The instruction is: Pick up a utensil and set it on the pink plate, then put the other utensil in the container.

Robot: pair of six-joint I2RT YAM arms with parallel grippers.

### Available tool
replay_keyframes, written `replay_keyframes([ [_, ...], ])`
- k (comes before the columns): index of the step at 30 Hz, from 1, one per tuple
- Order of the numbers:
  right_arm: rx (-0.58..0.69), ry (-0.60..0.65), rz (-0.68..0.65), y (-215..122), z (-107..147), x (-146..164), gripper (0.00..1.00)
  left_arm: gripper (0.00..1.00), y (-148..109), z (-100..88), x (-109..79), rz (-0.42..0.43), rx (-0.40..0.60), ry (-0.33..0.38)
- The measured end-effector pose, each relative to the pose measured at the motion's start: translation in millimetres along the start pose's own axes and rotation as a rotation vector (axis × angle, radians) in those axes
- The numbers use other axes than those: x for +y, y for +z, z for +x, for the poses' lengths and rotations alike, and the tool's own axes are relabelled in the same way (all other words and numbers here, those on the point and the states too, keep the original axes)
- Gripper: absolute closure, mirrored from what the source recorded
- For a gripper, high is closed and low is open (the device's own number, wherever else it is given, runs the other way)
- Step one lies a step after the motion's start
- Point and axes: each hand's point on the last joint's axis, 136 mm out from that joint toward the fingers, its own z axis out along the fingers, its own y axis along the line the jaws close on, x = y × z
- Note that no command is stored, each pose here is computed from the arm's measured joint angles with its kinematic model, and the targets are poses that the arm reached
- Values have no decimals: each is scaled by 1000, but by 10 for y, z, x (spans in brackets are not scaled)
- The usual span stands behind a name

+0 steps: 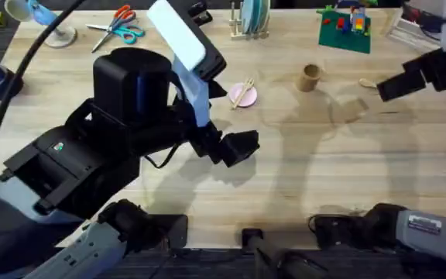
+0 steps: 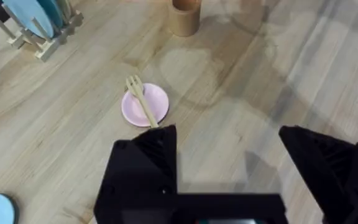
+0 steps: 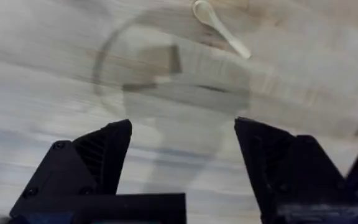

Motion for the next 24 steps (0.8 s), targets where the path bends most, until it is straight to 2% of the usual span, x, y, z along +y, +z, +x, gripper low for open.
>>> replay_keyframes([
  [5, 49, -210, -20, 281, 23, -137, 9, 7, 0, 0, 0, 0, 0, 0],
  [12, 39, -363, -82, 546, -57, -114, 7, 6, 0, 0, 0, 0, 0, 0],
  [13, 20, -403, -106, 662, -117, -99, 7, 6, 0, 0, 0, 0, 0, 0],
  [24, 57, -466, -193, 1068, -159, -84, 7, 6, -1, 0, 0, 0, 0, 0],
])
